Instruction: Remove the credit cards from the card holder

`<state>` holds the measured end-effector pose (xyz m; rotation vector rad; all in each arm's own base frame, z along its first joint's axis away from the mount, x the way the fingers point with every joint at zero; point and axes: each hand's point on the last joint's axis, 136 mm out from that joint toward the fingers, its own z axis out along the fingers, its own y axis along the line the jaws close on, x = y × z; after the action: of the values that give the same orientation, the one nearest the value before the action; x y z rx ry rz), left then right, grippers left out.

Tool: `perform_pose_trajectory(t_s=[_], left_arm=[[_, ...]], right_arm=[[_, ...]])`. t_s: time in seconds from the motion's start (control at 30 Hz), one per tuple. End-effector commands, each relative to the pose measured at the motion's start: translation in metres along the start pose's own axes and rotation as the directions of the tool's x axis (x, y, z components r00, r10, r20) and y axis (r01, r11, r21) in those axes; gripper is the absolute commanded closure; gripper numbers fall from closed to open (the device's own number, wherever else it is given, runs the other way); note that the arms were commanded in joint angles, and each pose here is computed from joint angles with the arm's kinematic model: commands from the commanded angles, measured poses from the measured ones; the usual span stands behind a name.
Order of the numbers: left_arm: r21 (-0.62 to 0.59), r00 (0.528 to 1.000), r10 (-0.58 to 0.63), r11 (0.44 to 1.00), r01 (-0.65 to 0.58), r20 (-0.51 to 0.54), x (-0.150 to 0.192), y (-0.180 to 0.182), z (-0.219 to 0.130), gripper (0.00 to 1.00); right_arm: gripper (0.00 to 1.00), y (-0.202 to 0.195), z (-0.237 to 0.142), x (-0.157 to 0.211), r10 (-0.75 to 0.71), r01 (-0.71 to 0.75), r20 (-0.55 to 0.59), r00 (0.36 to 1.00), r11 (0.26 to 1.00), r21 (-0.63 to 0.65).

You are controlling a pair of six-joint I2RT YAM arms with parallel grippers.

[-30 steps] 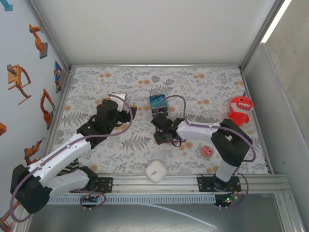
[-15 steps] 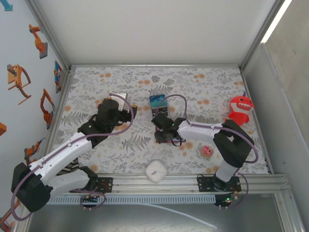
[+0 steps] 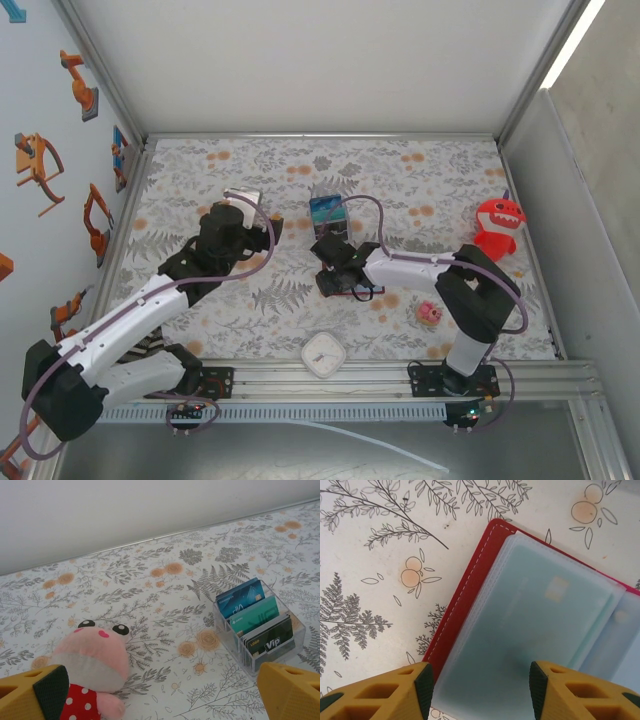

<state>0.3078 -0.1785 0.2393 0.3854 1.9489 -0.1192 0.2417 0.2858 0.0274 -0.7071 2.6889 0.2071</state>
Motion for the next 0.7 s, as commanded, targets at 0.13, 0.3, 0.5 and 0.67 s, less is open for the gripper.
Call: perform_pose_trajectory(t_s=[0.13, 0.3, 0.5, 0.67], left_arm=[[-0.006, 1.0, -0.008, 1.0, 0.009, 0.021, -0.009, 0.002, -0.004, 0.03], [-0.002, 1.0, -0.008, 1.0, 0.008, 0.022, -0.01, 0.0, -0.003, 0.03], [0.008, 1.0, -0.014, 1.0, 0.014, 0.021, -0.011, -0.002, -0.002, 0.03], [0.011, 1.0, -0.012, 1.0, 0.011, 0.019, -0.014, -0.002, -0.003, 0.03]], right_arm=[[0.48, -0.007, 0.01, 0.012, 0.015, -0.014, -0.024, 1.0, 0.999, 0.04], [0.52, -0.012, 0.015, 0.02, 0.032, -0.03, -0.031, 0.999, 0.998, 0.052], [0.6, -0.014, 0.016, 0.025, 0.053, -0.052, -0.026, 0.998, 0.998, 0.036], [0.7, -0.016, 0.012, 0.02, 0.076, -0.076, 0.008, 0.997, 0.997, 0.002]])
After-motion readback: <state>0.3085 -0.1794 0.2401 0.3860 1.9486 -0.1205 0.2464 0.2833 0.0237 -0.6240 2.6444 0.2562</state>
